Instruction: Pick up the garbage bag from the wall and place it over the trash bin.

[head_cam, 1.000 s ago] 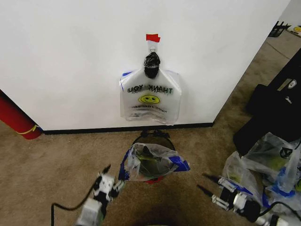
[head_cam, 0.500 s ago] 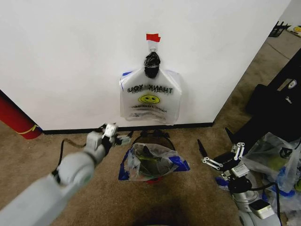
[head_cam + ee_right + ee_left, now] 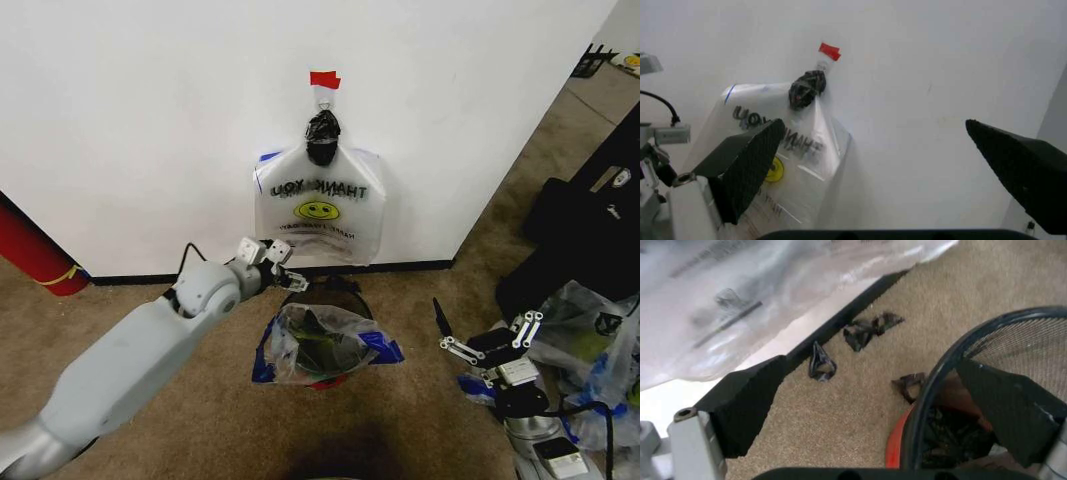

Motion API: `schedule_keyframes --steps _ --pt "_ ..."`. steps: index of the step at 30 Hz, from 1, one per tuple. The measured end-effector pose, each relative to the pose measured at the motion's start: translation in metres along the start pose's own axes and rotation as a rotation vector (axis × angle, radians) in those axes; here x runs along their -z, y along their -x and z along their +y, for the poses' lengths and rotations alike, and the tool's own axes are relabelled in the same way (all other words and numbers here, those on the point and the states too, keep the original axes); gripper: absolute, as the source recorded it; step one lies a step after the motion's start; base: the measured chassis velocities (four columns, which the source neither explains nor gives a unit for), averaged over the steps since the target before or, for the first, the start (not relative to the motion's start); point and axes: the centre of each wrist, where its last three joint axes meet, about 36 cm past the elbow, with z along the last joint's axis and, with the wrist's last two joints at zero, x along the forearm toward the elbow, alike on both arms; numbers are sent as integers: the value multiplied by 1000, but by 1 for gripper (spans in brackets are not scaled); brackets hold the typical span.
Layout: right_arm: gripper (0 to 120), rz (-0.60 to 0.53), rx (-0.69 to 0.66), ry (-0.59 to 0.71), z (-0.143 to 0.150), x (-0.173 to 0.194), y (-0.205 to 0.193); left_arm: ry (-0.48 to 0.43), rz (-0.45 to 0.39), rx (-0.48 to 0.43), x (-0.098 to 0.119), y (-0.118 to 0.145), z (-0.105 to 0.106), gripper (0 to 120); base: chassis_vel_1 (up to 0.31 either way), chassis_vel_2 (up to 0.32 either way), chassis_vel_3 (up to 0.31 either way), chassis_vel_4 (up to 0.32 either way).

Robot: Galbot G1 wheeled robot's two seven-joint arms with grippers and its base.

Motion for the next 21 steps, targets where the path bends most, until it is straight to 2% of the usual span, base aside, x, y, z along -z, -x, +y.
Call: schedule_keyframes --steps 4,8,14,18,21 --pt "100 6 2 -3 1 0 -2 15 15 -31 0 9 5 100 0 0 0 0" --pt "100 12 3 -8 2 -1 -3 68 51 -118 -3 17 12 100 0 0 0 0" --pt "100 21 3 -7 8 2 -8 128 95 -149 -4 37 5 100 0 0 0 0" --pt "100 28 5 -15 9 4 -13 149 99 -150 0 43 3 92 0 0 0 0" --pt "100 42 1 -15 11 5 -18 165 114 -151 1 49 3 79 0 0 0 0"
